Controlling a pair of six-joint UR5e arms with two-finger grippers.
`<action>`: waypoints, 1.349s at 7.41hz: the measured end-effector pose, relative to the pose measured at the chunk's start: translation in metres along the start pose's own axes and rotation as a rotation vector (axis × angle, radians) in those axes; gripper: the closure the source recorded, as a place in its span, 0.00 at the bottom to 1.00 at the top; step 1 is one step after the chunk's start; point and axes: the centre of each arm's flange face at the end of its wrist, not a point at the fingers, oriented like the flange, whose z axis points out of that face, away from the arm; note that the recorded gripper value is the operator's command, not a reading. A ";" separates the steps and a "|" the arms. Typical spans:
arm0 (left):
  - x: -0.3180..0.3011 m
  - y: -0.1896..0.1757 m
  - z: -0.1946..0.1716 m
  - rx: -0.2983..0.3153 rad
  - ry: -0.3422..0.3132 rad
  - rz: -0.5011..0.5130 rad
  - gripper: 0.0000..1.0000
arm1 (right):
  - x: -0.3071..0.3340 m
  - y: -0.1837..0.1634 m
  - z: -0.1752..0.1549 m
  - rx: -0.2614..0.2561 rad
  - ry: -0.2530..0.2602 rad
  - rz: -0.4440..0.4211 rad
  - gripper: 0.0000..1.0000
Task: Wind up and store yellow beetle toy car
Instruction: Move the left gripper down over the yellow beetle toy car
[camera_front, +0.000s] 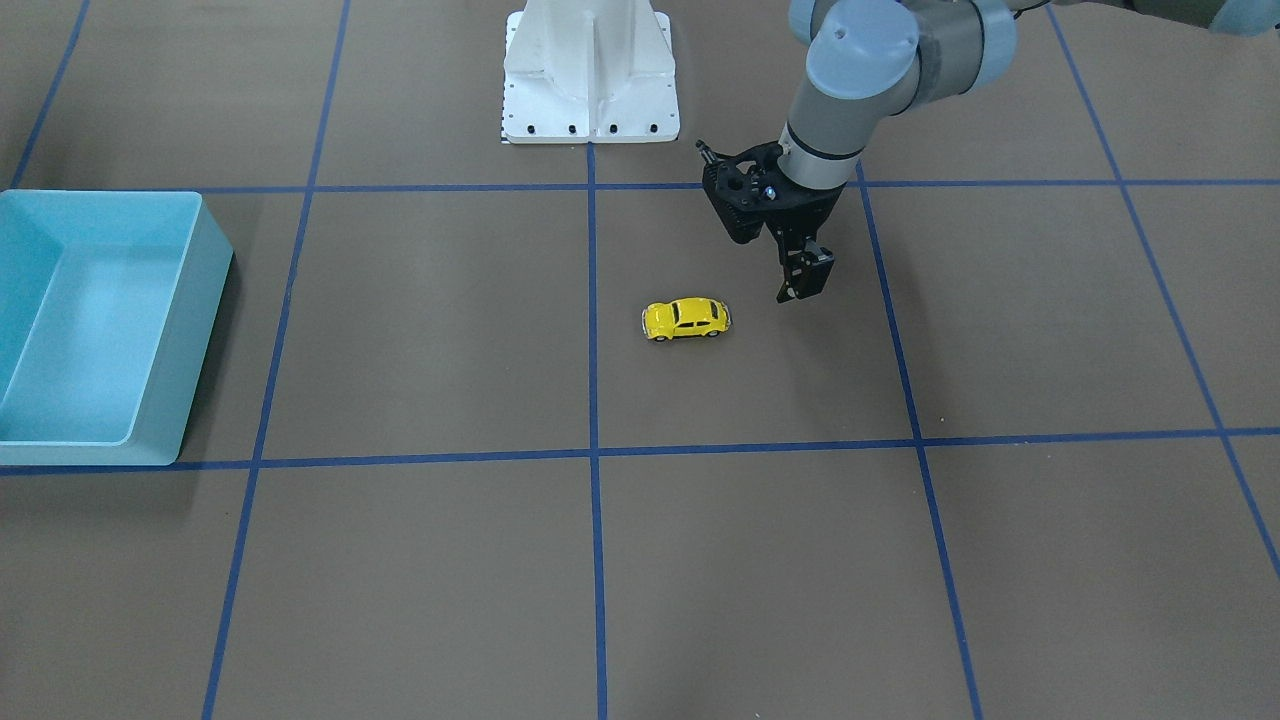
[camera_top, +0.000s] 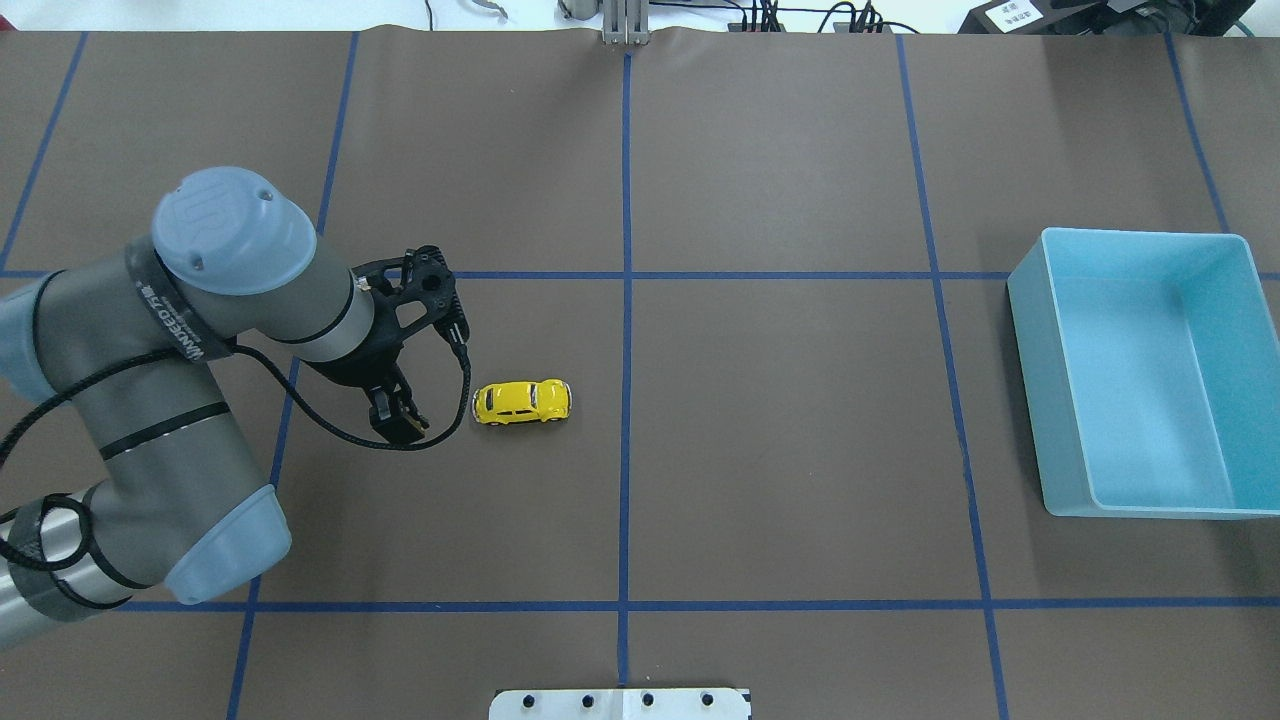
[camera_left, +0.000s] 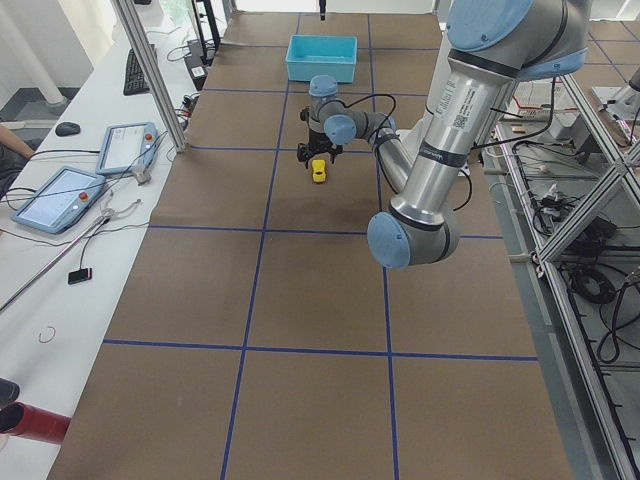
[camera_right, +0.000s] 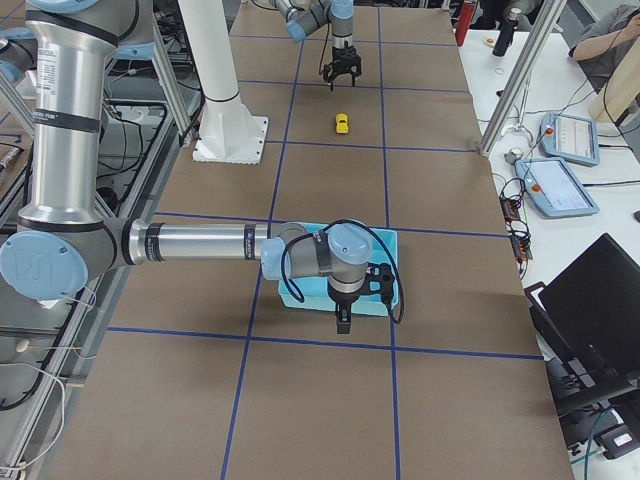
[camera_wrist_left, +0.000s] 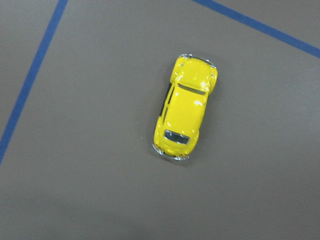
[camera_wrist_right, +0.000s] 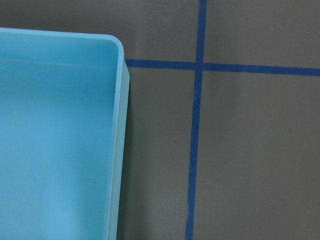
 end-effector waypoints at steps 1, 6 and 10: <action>0.003 -0.020 0.011 0.004 -0.036 0.030 0.01 | 0.000 0.000 0.000 0.000 0.000 0.000 0.00; 0.018 -0.041 0.064 -0.058 -0.022 0.232 0.02 | 0.002 0.000 0.002 -0.003 0.002 0.003 0.00; 0.024 -0.051 0.088 -0.050 0.036 0.224 0.03 | 0.002 0.001 0.002 -0.003 0.001 0.003 0.00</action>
